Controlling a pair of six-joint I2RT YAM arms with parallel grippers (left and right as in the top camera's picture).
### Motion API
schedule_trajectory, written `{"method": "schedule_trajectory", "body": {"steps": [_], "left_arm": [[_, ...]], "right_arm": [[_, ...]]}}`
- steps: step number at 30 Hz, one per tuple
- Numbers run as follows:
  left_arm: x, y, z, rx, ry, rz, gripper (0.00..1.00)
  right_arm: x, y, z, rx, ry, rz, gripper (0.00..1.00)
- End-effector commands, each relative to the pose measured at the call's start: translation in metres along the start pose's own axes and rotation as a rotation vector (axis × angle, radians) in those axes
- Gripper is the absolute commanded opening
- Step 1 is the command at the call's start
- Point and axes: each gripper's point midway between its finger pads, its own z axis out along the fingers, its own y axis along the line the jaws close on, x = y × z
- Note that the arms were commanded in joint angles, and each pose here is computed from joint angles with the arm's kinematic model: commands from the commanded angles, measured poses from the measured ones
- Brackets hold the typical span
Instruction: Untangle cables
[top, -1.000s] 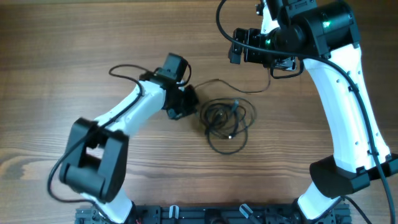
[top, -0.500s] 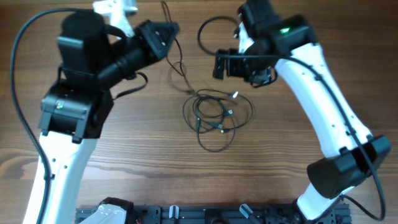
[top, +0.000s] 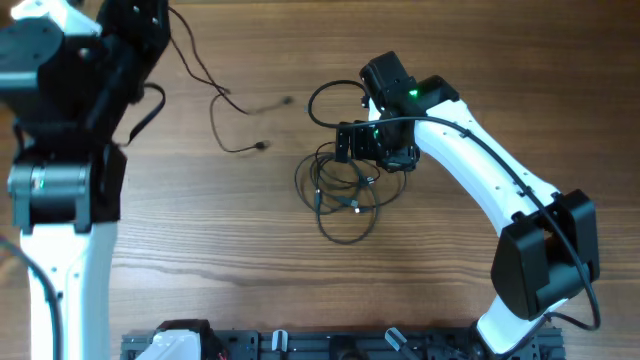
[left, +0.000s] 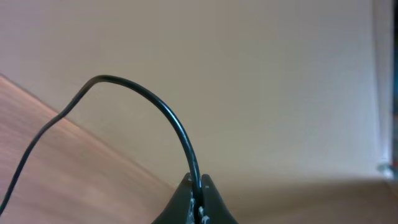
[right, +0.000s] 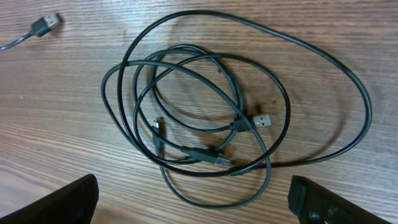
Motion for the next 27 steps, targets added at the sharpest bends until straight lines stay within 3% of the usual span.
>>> {"method": "schedule_trajectory", "body": {"steps": [1, 7, 10, 12, 15, 18, 21, 22, 23, 25, 26, 27], "left_arm": [[-0.031, 0.011, 0.02, -0.041, -0.149, 0.041, 0.04], [-0.037, 0.03, 0.051, -0.075, -0.187, 0.038, 0.04], [0.012, -0.019, 0.069, 0.169, 0.002, 0.229, 0.04], [0.038, -0.033, 0.074, 0.213, 0.048, 0.37, 0.04], [0.049, -0.014, 0.096, 0.172, 0.073, 0.395, 0.04], [0.033, 0.043, 0.13, 0.014, 0.023, 0.434, 0.04], [-0.068, 0.126, 0.127, -0.309, -0.275, 0.566, 0.04], [-0.103, 0.149, 0.109, -0.447, -0.371, 0.633, 0.13], [-0.125, 0.17, 0.097, -0.545, -0.414, 0.665, 0.67], [-0.141, 0.218, 0.085, -0.678, -0.363, 0.723, 0.76], [-0.144, 0.251, 0.076, -0.76, -0.315, 0.699, 0.89], [-0.144, 0.273, 0.068, -0.811, -0.282, 0.671, 0.88]], "right_arm": [[0.003, 0.004, 0.003, -0.006, 0.011, 0.011, 1.0], [0.0, 0.005, 0.003, -0.012, 0.002, 0.011, 1.0], [-0.002, 0.006, 0.003, -0.017, -0.007, 0.009, 1.0], [-0.002, 0.007, 0.003, -0.017, -0.006, 0.008, 1.0], [-0.001, 0.007, 0.003, -0.017, -0.006, 0.007, 0.99], [0.001, 0.006, 0.003, -0.012, 0.004, 0.01, 1.0], [0.012, 0.0, 0.003, 0.014, 0.047, 0.019, 1.0], [0.016, -0.003, 0.002, 0.023, 0.063, 0.024, 1.0], [0.017, -0.003, 0.002, 0.026, 0.069, 0.026, 1.0], [0.018, -0.003, 0.002, 0.026, 0.069, 0.026, 1.0], [0.018, -0.003, 0.002, 0.026, 0.07, 0.026, 1.0], [0.018, -0.003, 0.002, 0.026, 0.07, 0.026, 1.0]]}}
